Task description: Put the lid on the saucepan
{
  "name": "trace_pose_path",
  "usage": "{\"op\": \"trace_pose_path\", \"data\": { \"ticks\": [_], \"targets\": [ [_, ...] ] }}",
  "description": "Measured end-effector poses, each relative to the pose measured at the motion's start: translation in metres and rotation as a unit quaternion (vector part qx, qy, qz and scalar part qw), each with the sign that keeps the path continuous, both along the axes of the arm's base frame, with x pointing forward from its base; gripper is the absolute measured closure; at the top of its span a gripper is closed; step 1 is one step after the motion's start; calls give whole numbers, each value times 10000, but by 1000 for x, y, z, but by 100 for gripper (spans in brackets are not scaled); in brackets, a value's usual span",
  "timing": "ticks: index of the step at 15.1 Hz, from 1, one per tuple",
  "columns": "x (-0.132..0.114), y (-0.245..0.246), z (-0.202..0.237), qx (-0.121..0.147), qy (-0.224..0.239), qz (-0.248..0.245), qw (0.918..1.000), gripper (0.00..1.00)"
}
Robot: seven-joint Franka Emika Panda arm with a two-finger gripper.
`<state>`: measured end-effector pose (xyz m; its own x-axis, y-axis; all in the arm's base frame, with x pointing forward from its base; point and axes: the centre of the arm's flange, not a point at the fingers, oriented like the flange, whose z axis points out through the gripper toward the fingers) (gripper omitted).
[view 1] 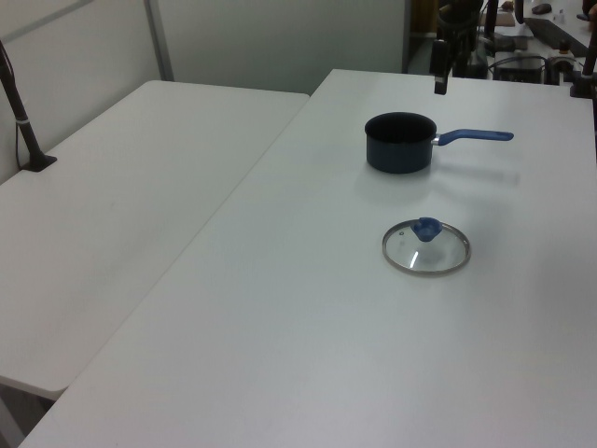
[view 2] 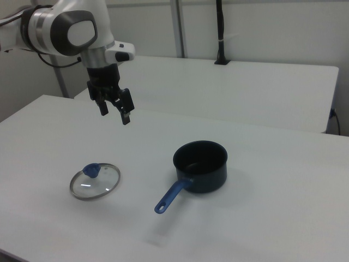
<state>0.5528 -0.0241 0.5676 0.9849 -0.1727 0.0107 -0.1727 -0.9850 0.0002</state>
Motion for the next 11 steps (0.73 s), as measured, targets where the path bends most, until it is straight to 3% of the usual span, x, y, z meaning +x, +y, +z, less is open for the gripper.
{"op": "trace_pose_path", "data": {
  "ticks": [11],
  "targets": [
    [1,-2,-3,11,24,-20,10000,0]
  ]
}}
